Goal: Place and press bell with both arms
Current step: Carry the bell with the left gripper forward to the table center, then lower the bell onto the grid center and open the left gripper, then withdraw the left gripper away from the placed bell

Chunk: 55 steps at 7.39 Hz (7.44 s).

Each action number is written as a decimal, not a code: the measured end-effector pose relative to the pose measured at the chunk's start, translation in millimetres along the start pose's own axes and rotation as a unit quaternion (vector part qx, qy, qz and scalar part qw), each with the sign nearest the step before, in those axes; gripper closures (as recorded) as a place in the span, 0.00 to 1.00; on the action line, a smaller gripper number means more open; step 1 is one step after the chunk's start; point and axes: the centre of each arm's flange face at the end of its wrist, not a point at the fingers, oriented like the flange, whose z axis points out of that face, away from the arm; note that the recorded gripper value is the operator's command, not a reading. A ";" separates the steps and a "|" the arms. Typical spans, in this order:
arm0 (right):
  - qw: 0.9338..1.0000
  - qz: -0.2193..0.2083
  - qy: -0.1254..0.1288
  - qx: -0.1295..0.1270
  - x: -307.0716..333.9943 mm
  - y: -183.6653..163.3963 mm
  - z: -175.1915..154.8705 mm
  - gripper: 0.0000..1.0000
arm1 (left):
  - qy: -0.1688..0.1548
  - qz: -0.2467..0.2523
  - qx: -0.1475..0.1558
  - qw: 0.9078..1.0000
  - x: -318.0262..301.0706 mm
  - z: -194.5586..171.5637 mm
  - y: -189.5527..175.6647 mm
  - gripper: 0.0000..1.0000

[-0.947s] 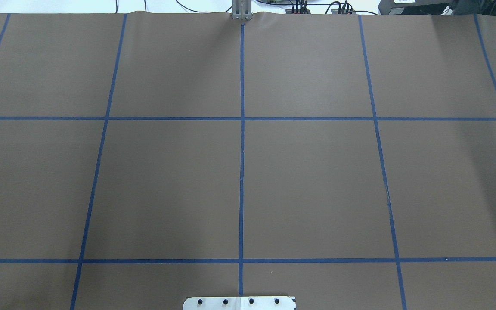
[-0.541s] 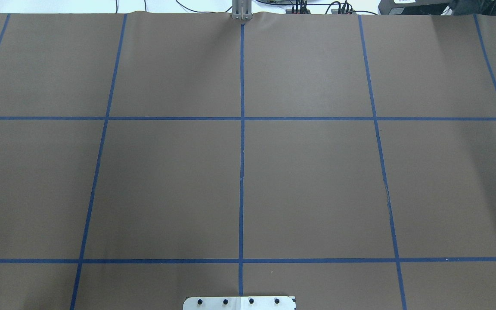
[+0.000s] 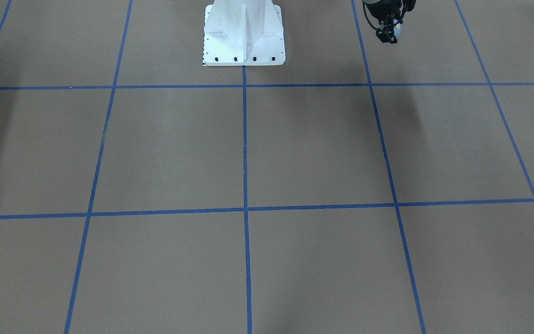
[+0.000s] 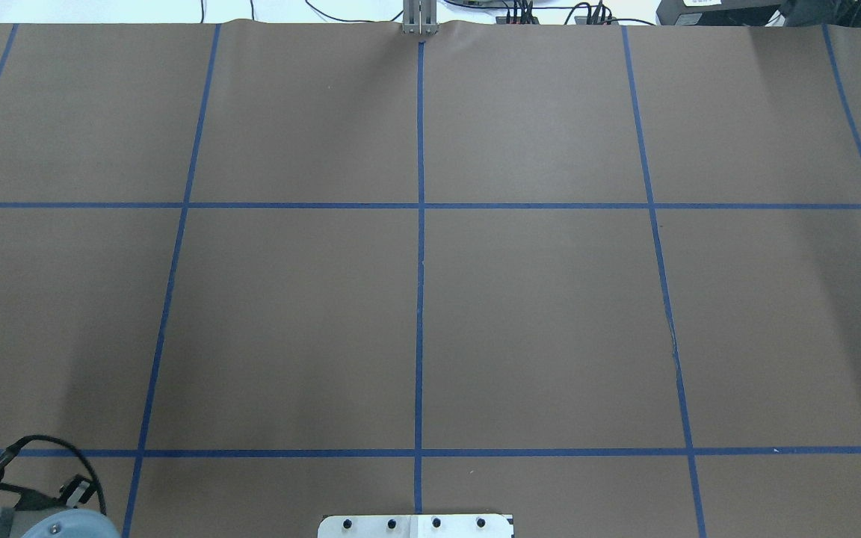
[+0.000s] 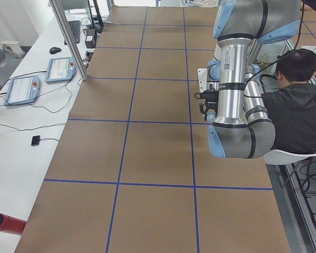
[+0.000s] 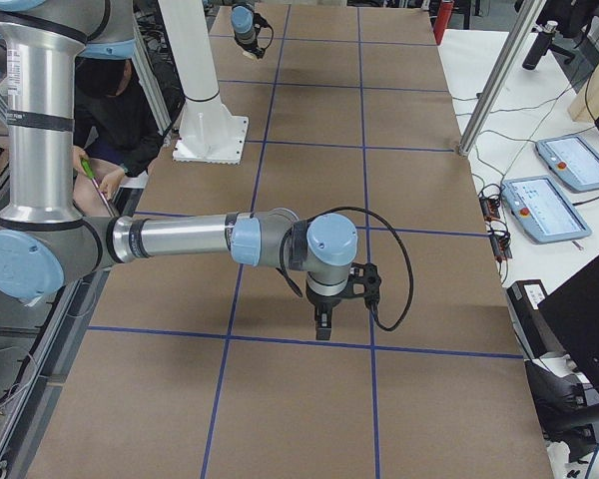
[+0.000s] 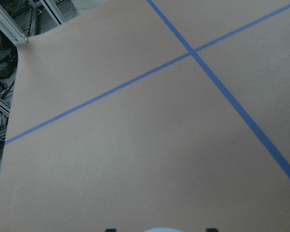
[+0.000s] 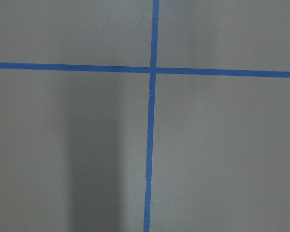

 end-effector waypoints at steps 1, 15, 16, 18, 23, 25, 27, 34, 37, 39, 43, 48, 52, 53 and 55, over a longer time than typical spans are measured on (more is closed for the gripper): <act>1.000 0.002 0.000 -0.002 1.9 0.5 1.9 0.00 | 0.024 0.036 -0.002 0.999 25.0 -14.0 -5.5 1.00; 0.999 -0.029 -0.024 0.005 -28.8 -16.1 -1.4 0.00 | 0.536 0.350 0.203 0.741 351.6 -150.5 62.4 1.00; 0.999 -0.029 -0.025 0.005 -29.3 -16.2 -1.7 0.00 | 0.542 0.344 0.206 0.738 378.6 -142.4 74.2 1.00; 0.999 -0.031 -0.027 0.007 -31.0 -16.2 -3.1 0.00 | 0.548 0.344 0.204 0.735 420.7 -127.9 78.8 1.00; 0.999 -0.032 -0.030 0.008 -32.7 -16.3 -4.1 0.00 | 0.547 0.365 0.203 0.725 456.8 -111.4 87.7 1.00; 0.999 -0.033 -0.034 0.009 -34.1 -16.7 -4.8 0.00 | 0.547 0.366 0.203 0.725 459.1 -105.4 89.7 1.00; 0.999 -0.033 -0.035 0.009 -34.6 -16.9 -5.2 0.00 | 0.550 0.364 0.202 0.724 460.6 -104.4 91.7 1.00; 0.999 -0.032 -0.034 0.009 -34.0 -16.9 -4.7 0.00 | 0.546 0.366 0.203 0.726 463.9 -100.0 93.4 0.17; 0.999 -0.032 -0.034 0.009 -34.0 -17.0 -4.7 0.00 | 0.546 0.367 0.202 0.726 464.8 -99.9 93.1 0.01; 0.999 -0.032 -0.034 0.009 -34.5 -17.1 -5.3 0.00 | 0.548 0.367 0.198 0.725 468.2 -102.5 86.5 0.01; 0.998 -0.043 -0.041 0.022 -48.1 -33.1 -18.1 0.00 | 0.537 0.378 0.174 0.734 499.3 -124.3 22.1 0.01; 0.996 -0.068 -0.044 0.037 -92.8 -72.2 -37.2 0.00 | 0.437 0.470 0.128 0.756 531.9 -114.5 -126.7 0.01; 0.998 -0.045 -0.037 0.033 -271.1 -150.7 -33.8 0.00 | 0.394 0.534 0.092 0.742 474.6 -3.6 -262.6 0.01; 0.999 -0.027 -0.033 0.032 -337.9 -161.5 -24.1 0.00 | 0.390 0.547 0.082 0.736 449.6 18.1 -303.4 0.01; 0.999 0.002 -0.040 0.024 -452.5 -160.9 -6.8 0.00 | 0.377 0.569 0.070 0.727 398.0 61.9 -373.2 0.01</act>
